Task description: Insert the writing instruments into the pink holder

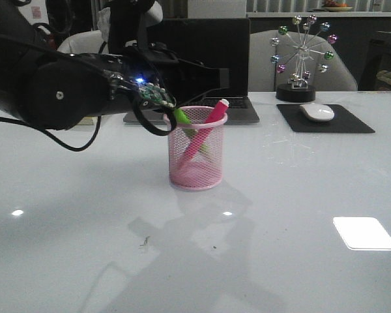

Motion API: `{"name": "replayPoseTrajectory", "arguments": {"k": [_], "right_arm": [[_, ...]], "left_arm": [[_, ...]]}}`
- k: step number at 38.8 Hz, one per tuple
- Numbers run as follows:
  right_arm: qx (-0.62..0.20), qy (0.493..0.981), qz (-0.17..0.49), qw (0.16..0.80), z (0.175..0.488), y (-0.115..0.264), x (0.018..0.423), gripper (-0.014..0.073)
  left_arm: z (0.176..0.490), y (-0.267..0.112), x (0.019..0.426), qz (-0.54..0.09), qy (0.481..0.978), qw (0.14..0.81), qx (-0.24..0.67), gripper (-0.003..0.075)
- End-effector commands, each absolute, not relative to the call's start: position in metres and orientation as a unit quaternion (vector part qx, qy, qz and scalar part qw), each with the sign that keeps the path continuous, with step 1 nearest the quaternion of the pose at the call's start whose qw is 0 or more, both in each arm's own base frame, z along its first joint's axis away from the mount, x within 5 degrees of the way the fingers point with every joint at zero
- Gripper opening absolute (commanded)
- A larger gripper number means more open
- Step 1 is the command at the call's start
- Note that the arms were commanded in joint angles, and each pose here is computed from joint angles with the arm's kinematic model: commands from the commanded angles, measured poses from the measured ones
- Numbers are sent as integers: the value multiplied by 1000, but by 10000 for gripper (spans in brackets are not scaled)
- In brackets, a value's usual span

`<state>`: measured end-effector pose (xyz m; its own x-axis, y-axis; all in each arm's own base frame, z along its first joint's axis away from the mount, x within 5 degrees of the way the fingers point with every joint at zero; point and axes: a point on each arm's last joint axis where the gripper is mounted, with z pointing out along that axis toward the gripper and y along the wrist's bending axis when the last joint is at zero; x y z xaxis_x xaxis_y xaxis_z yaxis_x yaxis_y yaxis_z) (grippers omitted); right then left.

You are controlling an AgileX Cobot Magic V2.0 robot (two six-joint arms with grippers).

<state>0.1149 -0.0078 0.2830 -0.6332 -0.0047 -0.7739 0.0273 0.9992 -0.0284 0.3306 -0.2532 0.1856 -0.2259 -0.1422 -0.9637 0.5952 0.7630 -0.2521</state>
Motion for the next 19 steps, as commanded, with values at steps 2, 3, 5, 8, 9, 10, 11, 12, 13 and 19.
{"name": "replayPoseTrajectory", "arguments": {"k": [2,3,5,8,9,10,11,12,13,19], "right_arm": [[6,884,-25,467,296,-9,118,376],[6,884,-25,467,296,-9,118,376],[6,884,-25,467,296,-9,118,376],[6,884,-25,467,296,-9,118,376],[6,884,-25,467,296,-9,118,376],[6,884,-25,467,296,-9,118,376],[6,884,-25,467,296,-9,118,376],[6,884,-25,467,296,-9,118,376],[6,884,-25,467,296,-9,118,376],[6,884,-25,467,296,-9,118,376]], "left_arm": [[223,-250,331,-332,664,655,142,344],[226,-247,333,-330,662,658,138,344],[233,-241,336,-327,657,666,132,344],[245,-229,339,-321,650,678,122,343],[252,-224,340,-318,647,683,118,342],[258,-218,341,-314,644,688,113,340],[265,-212,342,-310,642,693,111,340],[270,-208,342,-307,640,696,108,336],[277,-202,342,-301,640,699,108,328],[309,-173,337,-238,646,709,153,291]]}}
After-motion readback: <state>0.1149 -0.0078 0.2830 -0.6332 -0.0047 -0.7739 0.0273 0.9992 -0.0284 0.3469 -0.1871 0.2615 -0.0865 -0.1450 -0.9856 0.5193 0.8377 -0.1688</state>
